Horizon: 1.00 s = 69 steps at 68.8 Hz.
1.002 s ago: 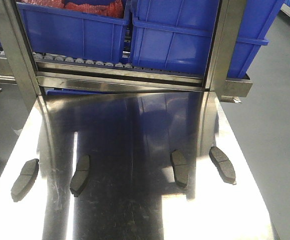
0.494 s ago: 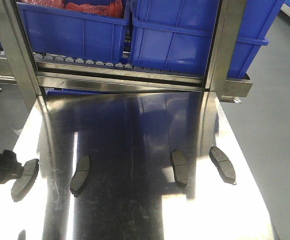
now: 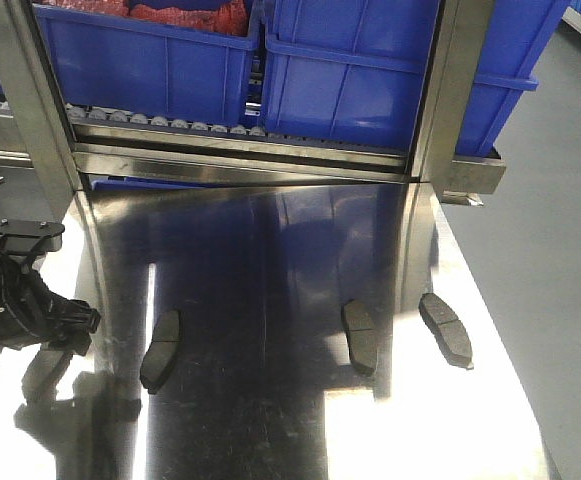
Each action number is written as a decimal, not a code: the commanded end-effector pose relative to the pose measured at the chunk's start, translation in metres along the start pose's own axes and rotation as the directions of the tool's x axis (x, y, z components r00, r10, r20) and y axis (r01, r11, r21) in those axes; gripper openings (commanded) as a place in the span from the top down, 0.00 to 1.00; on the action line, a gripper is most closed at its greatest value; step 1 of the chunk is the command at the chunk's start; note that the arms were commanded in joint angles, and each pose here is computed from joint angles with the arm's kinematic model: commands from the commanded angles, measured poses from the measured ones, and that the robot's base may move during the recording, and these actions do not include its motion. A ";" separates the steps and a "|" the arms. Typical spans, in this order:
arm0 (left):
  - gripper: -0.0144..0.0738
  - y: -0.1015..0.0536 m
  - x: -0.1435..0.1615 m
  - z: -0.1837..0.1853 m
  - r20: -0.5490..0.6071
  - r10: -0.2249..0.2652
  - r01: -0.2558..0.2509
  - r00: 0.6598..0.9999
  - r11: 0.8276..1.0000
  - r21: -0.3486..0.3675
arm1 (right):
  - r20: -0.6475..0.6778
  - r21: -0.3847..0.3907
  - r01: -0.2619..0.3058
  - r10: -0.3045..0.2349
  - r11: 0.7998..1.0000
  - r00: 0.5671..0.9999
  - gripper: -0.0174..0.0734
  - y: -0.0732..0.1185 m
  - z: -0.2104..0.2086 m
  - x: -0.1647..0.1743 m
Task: Move and align brake pads A on conveyor
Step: 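Close the left gripper on the brake pad and lift it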
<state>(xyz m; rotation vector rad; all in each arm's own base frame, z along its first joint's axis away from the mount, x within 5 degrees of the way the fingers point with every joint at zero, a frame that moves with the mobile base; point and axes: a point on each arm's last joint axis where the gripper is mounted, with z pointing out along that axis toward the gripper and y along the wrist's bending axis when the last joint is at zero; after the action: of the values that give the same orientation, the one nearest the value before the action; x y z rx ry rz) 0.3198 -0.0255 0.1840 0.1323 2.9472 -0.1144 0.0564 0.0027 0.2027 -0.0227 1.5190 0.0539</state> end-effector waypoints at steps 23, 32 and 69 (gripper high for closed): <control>0.21 0.004 -0.017 0.002 0.030 -0.040 0.042 0.999 0.998 -0.051 | 0.067 -0.009 0.020 -0.020 1.000 0.998 0.79 0.001 -0.001 -0.003; 0.24 0.004 -0.015 0.010 -0.006 -0.042 0.041 0.999 0.998 -0.052 | 0.067 -0.009 0.020 -0.020 1.000 0.998 0.79 0.001 -0.001 -0.003; 0.69 0.005 -0.013 0.013 -0.037 -0.010 0.008 0.999 0.999 -0.051 | 0.066 -0.009 0.020 -0.020 1.000 0.998 0.79 0.001 -0.001 -0.003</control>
<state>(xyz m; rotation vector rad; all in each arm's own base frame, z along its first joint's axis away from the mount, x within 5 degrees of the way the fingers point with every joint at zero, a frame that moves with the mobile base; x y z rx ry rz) 0.3331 -0.0229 0.1590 0.0850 3.0268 -0.0455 0.0564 0.0026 0.2026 -0.0227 1.5199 0.0539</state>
